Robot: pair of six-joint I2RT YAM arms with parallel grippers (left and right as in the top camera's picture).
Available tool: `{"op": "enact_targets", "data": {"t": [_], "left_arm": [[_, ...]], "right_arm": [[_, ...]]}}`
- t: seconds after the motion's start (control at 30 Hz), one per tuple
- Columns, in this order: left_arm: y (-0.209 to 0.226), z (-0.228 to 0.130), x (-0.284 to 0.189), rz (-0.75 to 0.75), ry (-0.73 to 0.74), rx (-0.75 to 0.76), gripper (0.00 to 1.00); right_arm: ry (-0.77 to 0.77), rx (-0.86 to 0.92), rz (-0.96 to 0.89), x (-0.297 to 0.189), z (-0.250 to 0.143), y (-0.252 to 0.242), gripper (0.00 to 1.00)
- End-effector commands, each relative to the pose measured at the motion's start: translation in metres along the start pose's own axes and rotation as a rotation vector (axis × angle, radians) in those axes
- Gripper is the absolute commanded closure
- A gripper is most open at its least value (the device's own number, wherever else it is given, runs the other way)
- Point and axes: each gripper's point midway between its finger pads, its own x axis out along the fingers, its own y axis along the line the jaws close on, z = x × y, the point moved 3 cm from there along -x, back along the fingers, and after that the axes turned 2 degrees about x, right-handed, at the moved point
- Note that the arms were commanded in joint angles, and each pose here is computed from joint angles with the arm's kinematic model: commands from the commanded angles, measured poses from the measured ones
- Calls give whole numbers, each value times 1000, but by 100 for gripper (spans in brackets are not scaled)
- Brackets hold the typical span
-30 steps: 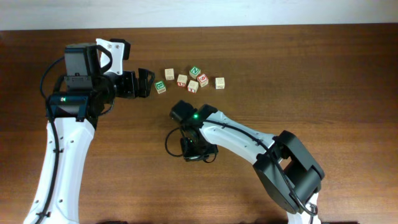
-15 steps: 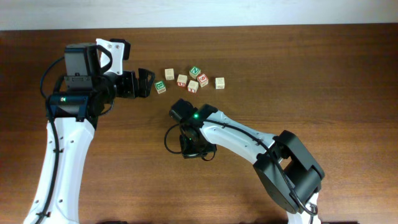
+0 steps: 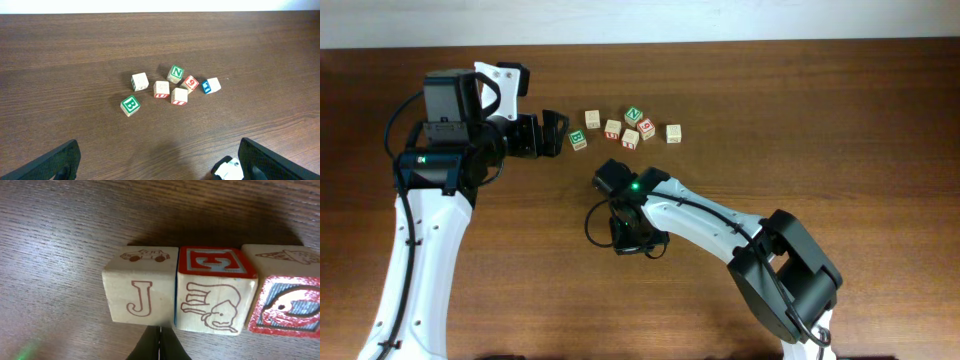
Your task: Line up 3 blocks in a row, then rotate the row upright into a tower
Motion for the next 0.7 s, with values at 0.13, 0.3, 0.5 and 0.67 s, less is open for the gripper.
{"op": "enact_targets", "data": {"t": [0.13, 0.3, 0.5, 0.67], "left_arm": [[0, 8, -4, -4, -24, 14, 1], [0, 8, -4, -4, -24, 14, 1], [0, 8, -4, -4, -25, 14, 1], [0, 8, -4, -4, -25, 14, 1]], "right_arm": [[-330, -67, 45, -137, -15, 0, 94], [-489, -58, -4, -191, -67, -2, 82], [-535, -51, 75, -265, -75, -57, 56], [-511, -57, 57, -269, -94, -71, 56]]}}
